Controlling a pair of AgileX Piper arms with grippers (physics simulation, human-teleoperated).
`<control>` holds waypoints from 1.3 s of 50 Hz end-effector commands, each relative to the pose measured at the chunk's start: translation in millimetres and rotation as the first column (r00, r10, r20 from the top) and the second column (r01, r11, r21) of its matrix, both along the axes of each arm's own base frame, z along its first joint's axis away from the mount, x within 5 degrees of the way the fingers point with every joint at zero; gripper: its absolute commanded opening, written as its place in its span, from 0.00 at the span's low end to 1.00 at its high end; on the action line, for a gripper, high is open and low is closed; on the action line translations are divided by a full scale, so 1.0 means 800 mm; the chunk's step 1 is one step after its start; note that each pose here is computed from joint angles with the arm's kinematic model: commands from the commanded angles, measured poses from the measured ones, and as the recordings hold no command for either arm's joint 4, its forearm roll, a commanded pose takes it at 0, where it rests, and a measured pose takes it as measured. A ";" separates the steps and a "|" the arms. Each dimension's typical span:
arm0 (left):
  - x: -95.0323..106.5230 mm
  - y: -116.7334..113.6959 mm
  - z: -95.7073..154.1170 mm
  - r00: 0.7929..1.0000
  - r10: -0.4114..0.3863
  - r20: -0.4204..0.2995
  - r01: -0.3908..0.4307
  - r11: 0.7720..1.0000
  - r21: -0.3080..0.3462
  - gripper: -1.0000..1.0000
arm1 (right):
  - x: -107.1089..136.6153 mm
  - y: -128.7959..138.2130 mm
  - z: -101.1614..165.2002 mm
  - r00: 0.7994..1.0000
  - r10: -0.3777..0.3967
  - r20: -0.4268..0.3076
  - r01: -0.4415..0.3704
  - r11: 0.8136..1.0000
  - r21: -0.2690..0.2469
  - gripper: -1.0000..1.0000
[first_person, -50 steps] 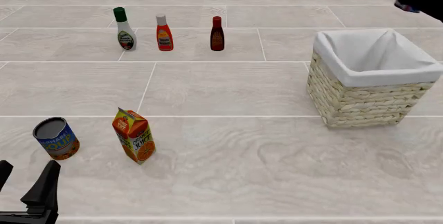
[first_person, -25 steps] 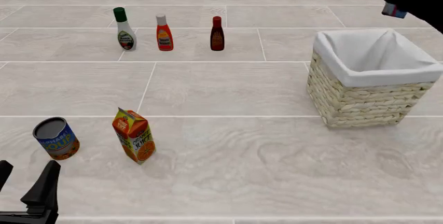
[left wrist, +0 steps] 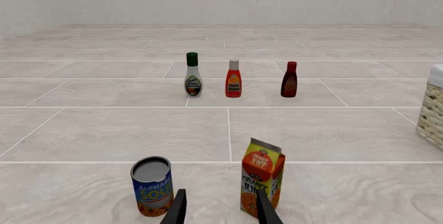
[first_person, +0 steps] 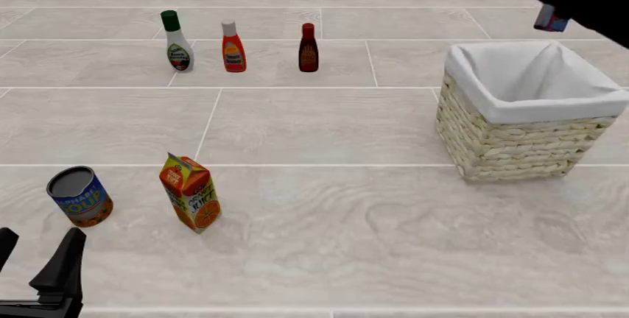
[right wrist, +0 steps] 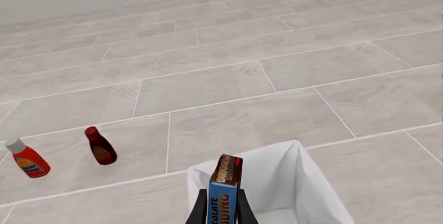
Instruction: Pick the chocolate pudding and place it in the basket.
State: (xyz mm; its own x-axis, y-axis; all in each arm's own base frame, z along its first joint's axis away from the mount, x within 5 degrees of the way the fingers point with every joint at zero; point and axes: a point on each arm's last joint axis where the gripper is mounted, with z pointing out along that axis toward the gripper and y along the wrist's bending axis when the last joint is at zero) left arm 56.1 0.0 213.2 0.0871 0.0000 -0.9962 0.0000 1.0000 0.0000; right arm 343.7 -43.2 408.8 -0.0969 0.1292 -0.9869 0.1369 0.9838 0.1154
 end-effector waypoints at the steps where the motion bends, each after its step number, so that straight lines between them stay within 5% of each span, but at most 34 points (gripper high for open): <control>1: 0.000 0.000 0.000 1.000 0.000 0.000 0.000 1.000 0.000 1.00 | 0.007 -0.006 0.005 1.000 -0.014 -0.006 0.015 1.000 0.025 0.00; 27: 0.000 0.000 0.000 1.000 0.000 0.000 0.000 1.000 0.000 1.00 | 0.038 -0.010 -0.011 0.998 -0.019 -0.068 0.025 0.996 0.087 0.00; 65: 0.000 0.000 0.000 1.000 0.000 0.000 0.000 1.000 0.000 1.00 | 0.055 -0.028 -0.037 0.994 -0.050 -0.095 0.059 0.995 0.087 0.00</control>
State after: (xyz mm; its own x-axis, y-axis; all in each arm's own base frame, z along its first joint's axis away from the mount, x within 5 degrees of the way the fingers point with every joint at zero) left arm 56.1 0.0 213.2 0.0871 0.0000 -0.9962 0.0000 1.0000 0.0000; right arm 384.8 -62.7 383.4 -0.1805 0.2153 -0.9597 0.1973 0.9638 0.1791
